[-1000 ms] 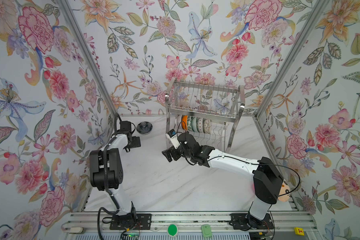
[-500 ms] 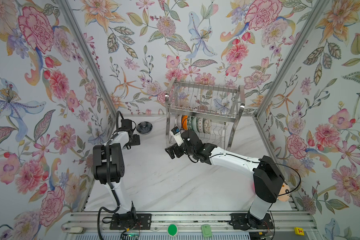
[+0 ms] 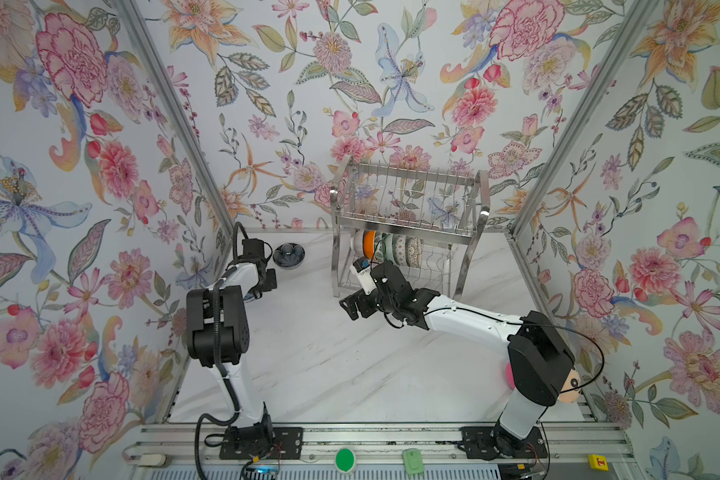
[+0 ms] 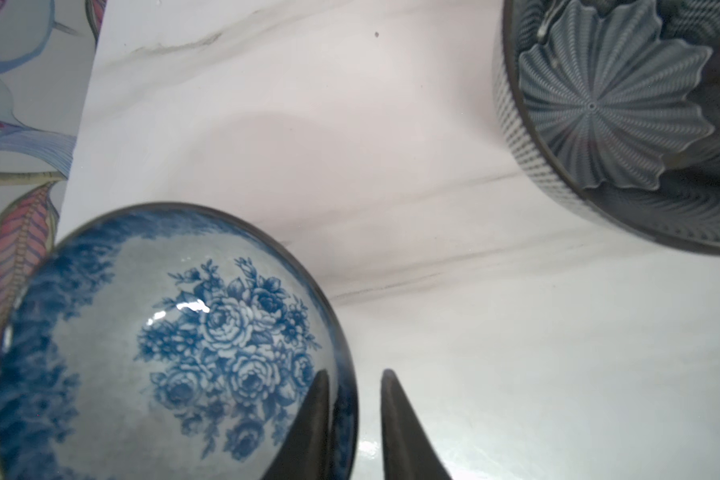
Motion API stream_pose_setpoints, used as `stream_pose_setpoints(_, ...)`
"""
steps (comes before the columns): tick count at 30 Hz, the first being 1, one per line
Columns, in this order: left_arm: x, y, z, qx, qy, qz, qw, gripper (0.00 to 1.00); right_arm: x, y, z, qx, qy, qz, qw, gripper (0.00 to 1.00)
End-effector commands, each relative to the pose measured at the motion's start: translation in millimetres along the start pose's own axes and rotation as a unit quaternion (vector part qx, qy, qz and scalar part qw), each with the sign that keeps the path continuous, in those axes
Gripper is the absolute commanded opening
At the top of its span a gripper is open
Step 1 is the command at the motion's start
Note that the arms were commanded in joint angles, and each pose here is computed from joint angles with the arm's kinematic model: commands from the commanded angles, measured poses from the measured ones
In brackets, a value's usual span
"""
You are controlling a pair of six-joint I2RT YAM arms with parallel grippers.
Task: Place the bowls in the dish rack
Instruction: 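Lower the left gripper and grasp the rim of the blue rose bowl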
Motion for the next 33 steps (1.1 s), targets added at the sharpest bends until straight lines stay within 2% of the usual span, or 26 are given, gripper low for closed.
stream_pose_setpoints(1,0.4,3.2,-4.7,-0.001,0.009,0.001,1.0,0.2,-15.7,-2.5,8.8,0.013,-0.02,0.004,1.0,0.99)
stream_pose_setpoints(5,-4.3,-3.2,-7.8,-0.006,0.014,-0.023,1.0,0.04,-18.5,-7.9,4.7,0.019,-0.018,-0.001,1.0,0.99)
stream_pose_setpoints(7,-10.5,-2.9,-10.1,-0.012,0.009,-0.03,0.999,0.0,-20.1,-7.8,3.0,0.02,-0.017,-0.001,1.0,0.99)
stream_pose_setpoints(13,-39.6,-9.5,-23.9,-0.019,0.007,-0.066,0.998,0.0,-29.4,-9.9,3.8,0.024,-0.02,-0.004,1.0,0.99)
stream_pose_setpoints(19,-83.7,-46.4,-58.1,0.015,0.003,-0.104,0.994,0.0,-43.0,-15.9,-4.3,0.028,-0.016,-0.014,0.999,0.99)
stream_pose_setpoints(26,-133.0,-114.6,-124.4,0.042,0.003,-0.192,0.98,0.0,-68.1,-34.7,-23.3,0.049,-0.005,-0.041,0.998,0.99)
stream_pose_setpoints(30,-157.4,-155.5,-155.5,0.048,-0.004,-0.248,0.968,0.0,-88.6,-49.8,-33.7,0.06,0.005,-0.068,0.996,0.99)
stream_pose_setpoints(33,-169.7,-186.9,-173.7,0.072,0.0,-0.268,0.961,0.0,-103.5,-59.1,-41.5,0.069,0.008,-0.084,0.994,0.99)
Point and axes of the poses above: each gripper's point midway between its finger pads, its own x axis out along the fingers, its own y axis along the line the jaws close on, z = x × y, the point moved 3 cm from there along -x, back along the fingers, and after that the axes turned 13 degrees about -x, right-handed, at the moved point
